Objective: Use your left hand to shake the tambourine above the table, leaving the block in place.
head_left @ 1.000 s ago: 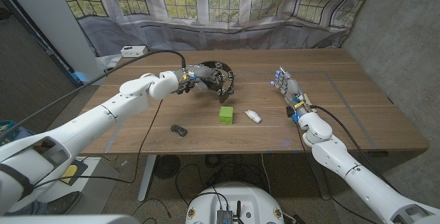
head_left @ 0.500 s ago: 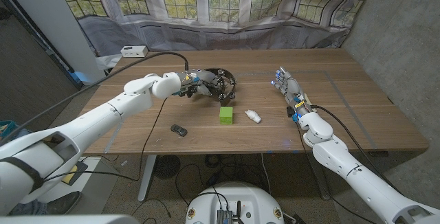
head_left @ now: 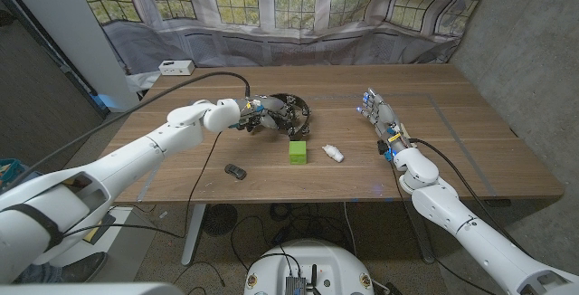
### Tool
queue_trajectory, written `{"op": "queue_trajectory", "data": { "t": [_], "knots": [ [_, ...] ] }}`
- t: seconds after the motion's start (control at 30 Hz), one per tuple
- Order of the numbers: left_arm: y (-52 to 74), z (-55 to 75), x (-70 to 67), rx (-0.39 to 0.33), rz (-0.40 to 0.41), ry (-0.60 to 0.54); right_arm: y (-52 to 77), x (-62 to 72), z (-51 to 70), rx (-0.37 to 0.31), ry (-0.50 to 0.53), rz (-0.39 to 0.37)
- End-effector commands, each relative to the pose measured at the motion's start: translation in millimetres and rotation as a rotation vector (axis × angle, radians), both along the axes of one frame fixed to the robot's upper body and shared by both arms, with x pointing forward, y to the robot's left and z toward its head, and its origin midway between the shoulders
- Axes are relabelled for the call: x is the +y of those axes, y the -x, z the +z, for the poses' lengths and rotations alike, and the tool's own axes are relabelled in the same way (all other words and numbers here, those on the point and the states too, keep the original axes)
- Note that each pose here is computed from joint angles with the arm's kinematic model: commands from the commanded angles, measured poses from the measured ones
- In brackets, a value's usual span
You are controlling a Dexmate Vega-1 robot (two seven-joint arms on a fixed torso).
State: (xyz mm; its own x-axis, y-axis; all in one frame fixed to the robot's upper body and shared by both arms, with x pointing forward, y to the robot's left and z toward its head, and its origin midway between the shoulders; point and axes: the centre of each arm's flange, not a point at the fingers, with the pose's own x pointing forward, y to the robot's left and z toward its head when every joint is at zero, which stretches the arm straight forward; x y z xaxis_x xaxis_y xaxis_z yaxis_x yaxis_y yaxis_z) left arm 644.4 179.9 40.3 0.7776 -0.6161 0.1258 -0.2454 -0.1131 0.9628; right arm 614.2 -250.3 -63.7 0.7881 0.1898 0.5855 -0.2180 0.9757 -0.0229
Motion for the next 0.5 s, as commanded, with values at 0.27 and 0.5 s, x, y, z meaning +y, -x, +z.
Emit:
{"op": "queue_trajectory", "data": {
  "t": [0.27, 0.5],
  "knots": [
    [-8.0, -8.0, -3.3, 0.013, 0.007, -0.002, 1.2, -5.1, -3.5, 0.009, -0.002, -0.009],
    [-10.7, -10.8, -1.8, 0.024, 0.02, -0.009, -0.8, -3.6, -3.5, 0.016, -0.004, -0.004]
  ]
}}
